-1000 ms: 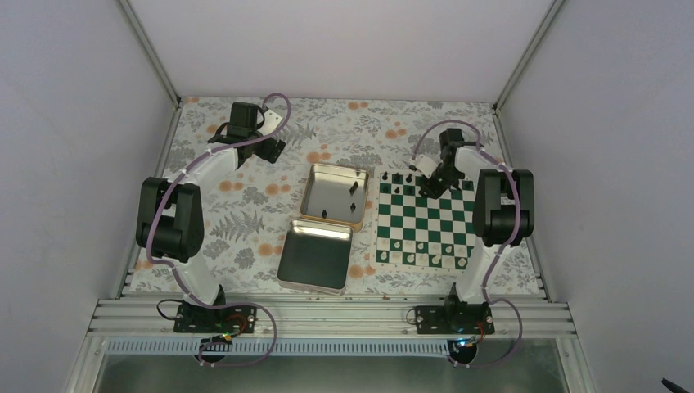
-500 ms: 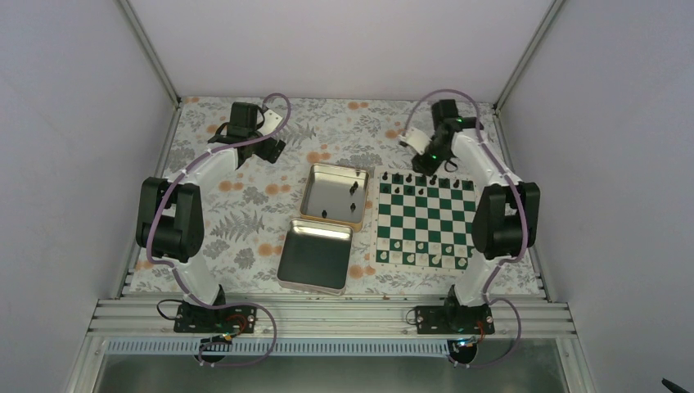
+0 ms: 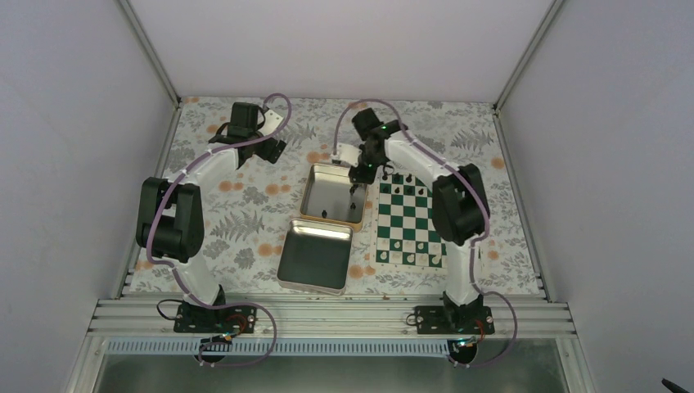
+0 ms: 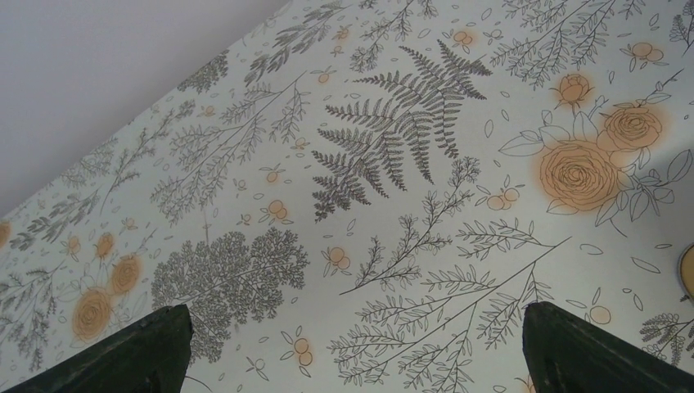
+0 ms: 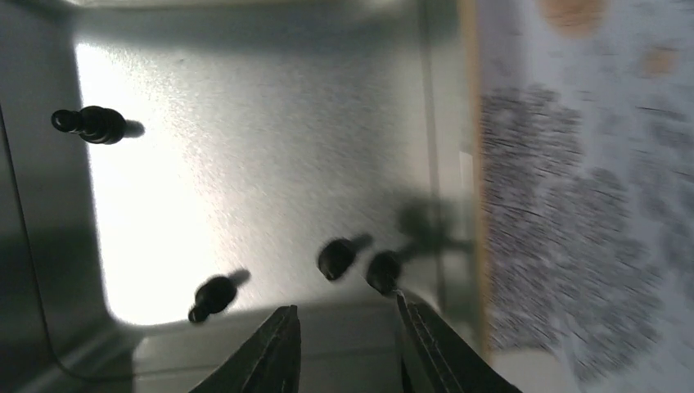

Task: Set up the chess pieces on the board
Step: Pick up the chess piece from the storage box.

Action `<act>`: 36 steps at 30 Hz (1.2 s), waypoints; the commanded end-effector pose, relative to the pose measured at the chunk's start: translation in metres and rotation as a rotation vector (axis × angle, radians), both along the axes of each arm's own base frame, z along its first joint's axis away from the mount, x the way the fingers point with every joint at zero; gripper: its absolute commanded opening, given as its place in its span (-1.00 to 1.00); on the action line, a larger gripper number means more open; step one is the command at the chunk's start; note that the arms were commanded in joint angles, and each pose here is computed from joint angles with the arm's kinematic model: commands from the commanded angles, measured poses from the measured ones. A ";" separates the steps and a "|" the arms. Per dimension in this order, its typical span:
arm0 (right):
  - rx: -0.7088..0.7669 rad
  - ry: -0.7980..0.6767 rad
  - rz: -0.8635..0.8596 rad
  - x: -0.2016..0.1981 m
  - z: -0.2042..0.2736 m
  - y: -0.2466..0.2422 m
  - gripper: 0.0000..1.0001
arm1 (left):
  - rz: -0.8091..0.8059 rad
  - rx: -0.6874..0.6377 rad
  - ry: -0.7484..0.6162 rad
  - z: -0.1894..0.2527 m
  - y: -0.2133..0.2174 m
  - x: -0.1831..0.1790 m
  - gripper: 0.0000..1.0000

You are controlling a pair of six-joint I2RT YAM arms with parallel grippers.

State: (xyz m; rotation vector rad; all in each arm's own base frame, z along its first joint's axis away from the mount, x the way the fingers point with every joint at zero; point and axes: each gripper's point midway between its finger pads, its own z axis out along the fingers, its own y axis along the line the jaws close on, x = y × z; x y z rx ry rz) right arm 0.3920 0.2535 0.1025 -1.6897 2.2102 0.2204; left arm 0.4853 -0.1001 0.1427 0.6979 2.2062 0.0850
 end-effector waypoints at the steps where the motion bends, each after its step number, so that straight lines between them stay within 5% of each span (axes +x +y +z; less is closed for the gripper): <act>1: -0.001 0.055 0.031 -0.005 -0.025 0.021 -0.37 | -0.013 -0.014 -0.047 0.022 -0.005 0.002 1.00; 36: -0.118 0.085 0.053 -0.003 -0.062 0.017 -0.41 | -0.015 -0.011 -0.051 0.018 -0.004 -0.001 1.00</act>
